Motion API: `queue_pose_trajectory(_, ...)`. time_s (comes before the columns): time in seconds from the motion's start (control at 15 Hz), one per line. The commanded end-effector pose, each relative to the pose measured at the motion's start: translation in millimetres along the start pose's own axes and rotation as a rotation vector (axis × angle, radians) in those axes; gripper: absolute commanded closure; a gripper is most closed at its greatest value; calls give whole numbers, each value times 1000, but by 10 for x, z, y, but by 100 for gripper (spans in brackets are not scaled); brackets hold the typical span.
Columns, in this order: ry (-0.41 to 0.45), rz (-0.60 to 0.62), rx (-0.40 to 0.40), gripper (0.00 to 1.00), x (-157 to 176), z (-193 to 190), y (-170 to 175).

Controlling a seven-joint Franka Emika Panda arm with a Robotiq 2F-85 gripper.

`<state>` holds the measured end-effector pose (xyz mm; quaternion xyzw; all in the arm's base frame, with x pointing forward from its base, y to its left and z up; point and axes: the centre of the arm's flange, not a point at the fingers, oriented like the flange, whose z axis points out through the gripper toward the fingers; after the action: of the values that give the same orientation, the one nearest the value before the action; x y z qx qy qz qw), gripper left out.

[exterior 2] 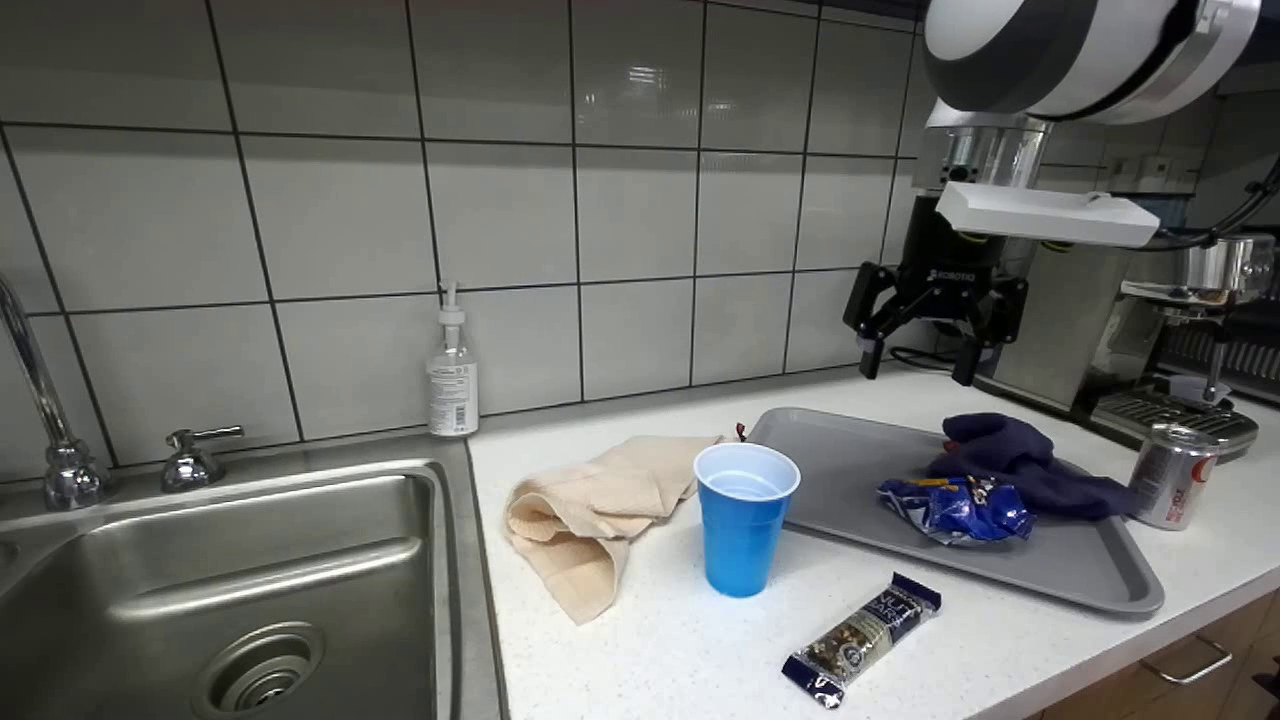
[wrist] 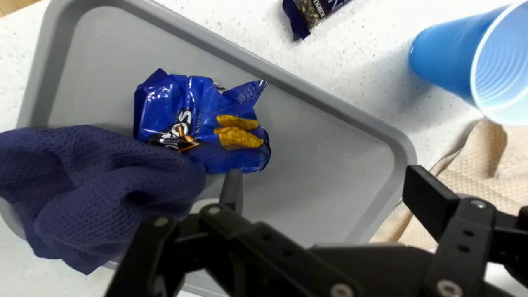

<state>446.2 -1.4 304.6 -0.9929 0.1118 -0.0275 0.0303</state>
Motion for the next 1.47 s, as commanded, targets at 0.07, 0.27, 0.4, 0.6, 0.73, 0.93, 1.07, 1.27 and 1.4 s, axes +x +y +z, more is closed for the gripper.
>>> queue_pose_trajectory(0.07,-13,-135,50,0,-390,-120,-126)
queue_pose_trajectory(0.27,-20,-195,64,0,-521,-122,-211)
queue_pose_trajectory(0.4,-24,-238,71,0,-611,-126,-251)
queue_pose_trajectory(0.6,-32,-298,76,0,-725,-112,-326)
queue_pose_trajectory(0.73,-38,-325,79,0,-777,-111,-375)
queue_pose_trajectory(0.93,-36,-360,83,0,-850,-123,-455)
queue_pose_trajectory(1.07,-38,-381,83,0,-902,-113,-516)
queue_pose_trajectory(1.27,-39,-414,77,0,-988,-71,-643)
queue_pose_trajectory(1.4,-42,-429,71,0,-1029,-34,-730)
